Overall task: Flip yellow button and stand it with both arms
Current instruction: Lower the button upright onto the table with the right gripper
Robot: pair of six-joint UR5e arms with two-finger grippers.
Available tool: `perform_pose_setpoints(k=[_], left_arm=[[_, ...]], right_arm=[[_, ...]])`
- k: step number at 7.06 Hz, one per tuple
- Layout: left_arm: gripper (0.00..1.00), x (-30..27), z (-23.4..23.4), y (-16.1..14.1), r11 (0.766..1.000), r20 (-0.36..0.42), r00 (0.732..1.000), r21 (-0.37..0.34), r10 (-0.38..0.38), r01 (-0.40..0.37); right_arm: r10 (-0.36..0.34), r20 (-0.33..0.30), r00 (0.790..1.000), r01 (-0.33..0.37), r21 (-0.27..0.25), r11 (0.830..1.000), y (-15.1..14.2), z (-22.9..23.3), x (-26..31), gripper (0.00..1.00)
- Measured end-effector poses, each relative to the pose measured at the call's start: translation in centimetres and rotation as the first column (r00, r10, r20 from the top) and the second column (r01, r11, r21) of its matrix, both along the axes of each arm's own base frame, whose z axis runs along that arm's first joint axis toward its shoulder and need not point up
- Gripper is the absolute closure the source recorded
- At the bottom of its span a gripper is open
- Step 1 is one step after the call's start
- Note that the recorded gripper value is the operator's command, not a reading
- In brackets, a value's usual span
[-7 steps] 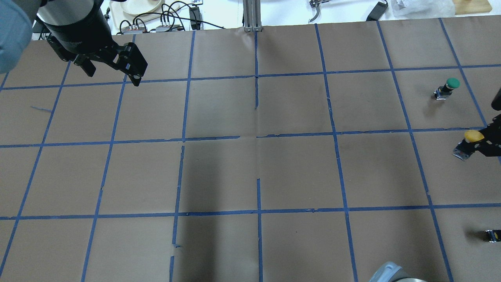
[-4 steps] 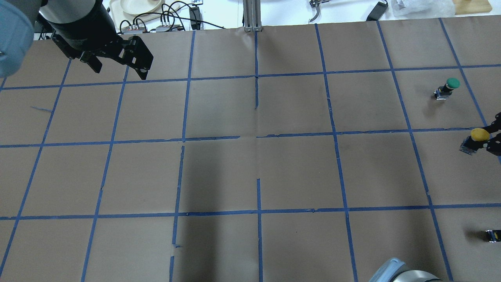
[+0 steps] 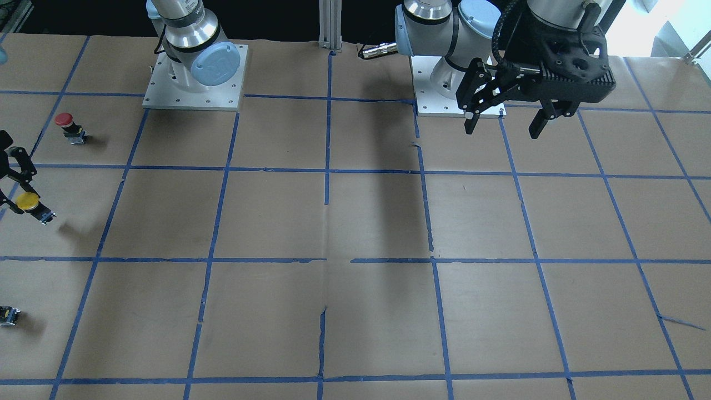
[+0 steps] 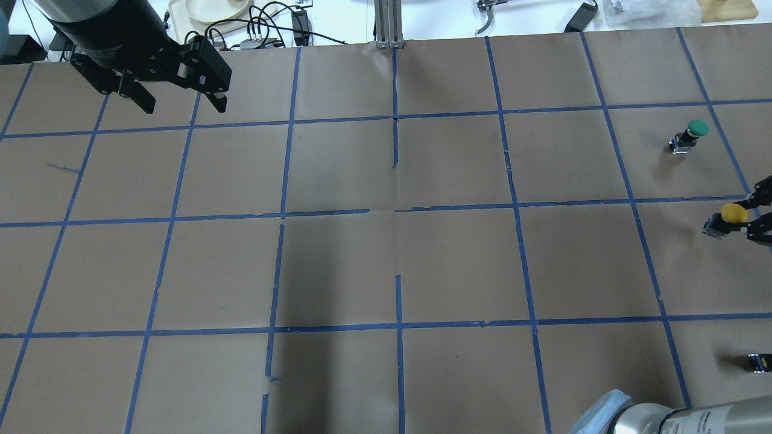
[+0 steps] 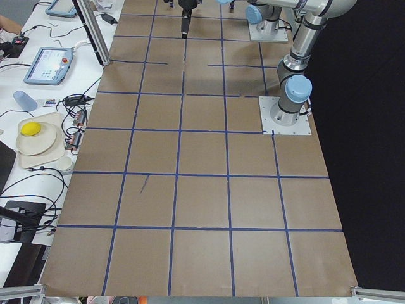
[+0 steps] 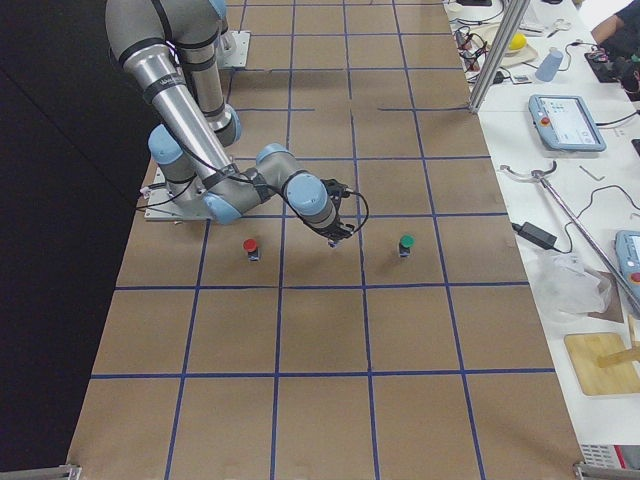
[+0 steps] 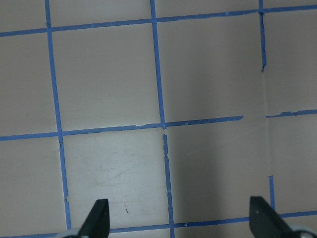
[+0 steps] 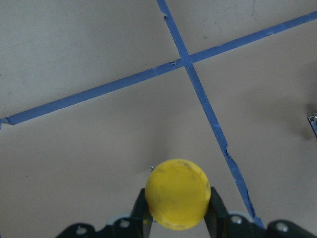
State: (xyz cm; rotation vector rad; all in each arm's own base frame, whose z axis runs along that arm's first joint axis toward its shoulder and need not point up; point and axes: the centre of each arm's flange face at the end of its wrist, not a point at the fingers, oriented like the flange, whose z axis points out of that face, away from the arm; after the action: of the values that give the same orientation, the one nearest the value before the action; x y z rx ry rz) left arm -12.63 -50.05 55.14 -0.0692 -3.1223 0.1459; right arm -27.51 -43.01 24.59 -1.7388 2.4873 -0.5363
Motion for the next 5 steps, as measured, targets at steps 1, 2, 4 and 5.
perform_pose_setpoints(k=[1,2,4,5], left_arm=[[0.00,0.16,0.03,0.13,1.000,-0.001,1.000,0.014,0.009,-0.009],[0.00,0.20,-0.02,0.36,0.999,-0.002,1.000,0.035,0.013,-0.013],[0.00,0.24,0.17,0.43,0.999,-0.006,1.000,0.050,0.018,-0.017],[0.00,0.25,0.19,0.40,0.998,-0.006,1.000,0.052,0.018,-0.018]], right_arm=[[0.016,0.003,1.000,-0.016,-0.005,1.000,0.10,-0.32,-0.25,0.75],[0.036,0.003,0.999,-0.036,-0.007,0.999,0.19,-0.58,-0.34,0.74],[0.050,0.006,0.999,-0.050,-0.005,0.999,0.33,-0.87,-0.36,0.64],[0.051,0.008,0.999,-0.051,-0.002,0.999,0.38,-1.00,-0.33,0.63]])
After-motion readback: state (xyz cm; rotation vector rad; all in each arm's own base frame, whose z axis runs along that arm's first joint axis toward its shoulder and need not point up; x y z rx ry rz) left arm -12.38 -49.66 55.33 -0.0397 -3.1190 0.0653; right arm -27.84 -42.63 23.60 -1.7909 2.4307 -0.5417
